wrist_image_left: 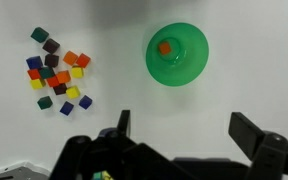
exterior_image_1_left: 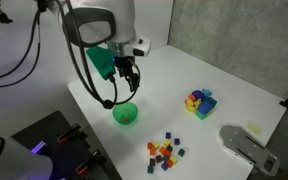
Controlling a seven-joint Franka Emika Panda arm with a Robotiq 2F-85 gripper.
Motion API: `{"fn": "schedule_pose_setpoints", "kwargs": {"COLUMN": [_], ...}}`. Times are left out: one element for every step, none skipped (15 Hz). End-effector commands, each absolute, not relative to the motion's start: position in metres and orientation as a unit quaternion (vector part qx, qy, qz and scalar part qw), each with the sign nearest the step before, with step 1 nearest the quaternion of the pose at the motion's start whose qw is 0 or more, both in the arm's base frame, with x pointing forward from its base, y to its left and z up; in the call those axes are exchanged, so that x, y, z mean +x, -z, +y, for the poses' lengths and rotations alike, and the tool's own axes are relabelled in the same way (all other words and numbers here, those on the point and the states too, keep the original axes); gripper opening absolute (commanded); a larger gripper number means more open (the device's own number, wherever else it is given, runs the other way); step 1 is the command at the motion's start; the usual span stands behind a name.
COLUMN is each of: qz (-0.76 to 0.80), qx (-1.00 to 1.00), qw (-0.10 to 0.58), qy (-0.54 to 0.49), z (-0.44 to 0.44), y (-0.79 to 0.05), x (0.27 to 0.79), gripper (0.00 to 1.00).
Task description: Put one small blue block in the green bowl.
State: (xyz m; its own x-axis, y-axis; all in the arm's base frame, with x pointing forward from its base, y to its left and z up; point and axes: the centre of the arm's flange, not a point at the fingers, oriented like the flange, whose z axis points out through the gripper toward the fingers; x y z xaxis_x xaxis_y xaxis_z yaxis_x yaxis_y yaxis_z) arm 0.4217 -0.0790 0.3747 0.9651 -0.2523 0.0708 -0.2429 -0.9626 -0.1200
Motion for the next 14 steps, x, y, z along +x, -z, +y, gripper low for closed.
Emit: {"fn": "schedule_pose_setpoints", "kwargs": {"qz": [0.127,0.127,0.124,0.123,0.114,0.106,0.086,0.068,0.053,0.032,0.013,-0.005,-0.022,-0.037], "qx": [-0.990,-0.990,-0.990,-0.990,-0.992,-0.992,-0.994,-0.996,-0.997,-0.998,-0.998,-0.998,-0.998,-0.997], "qw": [0.032,0.025,0.024,0.019,0.017,0.010,0.007,0.001,-0.004,-0.008,-0.013,-0.017,-0.023,-0.030], "qy": [0.054,0.057,0.058,0.062,0.059,0.062,0.060,0.058,0.056,0.058,0.058,0.058,0.060,0.062], "z": [-0.101,-0.108,-0.114,-0.119,-0.125,-0.131,-0.137,-0.143,-0.148,-0.154,-0.159,-0.163,-0.167,-0.170], "y": [-0.341,-0.329,-0.320,-0.310,-0.301,-0.292,-0.285,-0.278,-0.272,-0.267,-0.262,-0.258,-0.254,-0.251], "x": [0.449,0.453,0.456,0.459,0.463,0.467,0.471,0.474,0.477,0.480,0.484,0.486,0.490,0.492], "gripper": [1.00,1.00,1.00,1.00,1.00,1.00,1.00,1.00,1.00,1.00,1.00,1.00,1.00,1.00]}}
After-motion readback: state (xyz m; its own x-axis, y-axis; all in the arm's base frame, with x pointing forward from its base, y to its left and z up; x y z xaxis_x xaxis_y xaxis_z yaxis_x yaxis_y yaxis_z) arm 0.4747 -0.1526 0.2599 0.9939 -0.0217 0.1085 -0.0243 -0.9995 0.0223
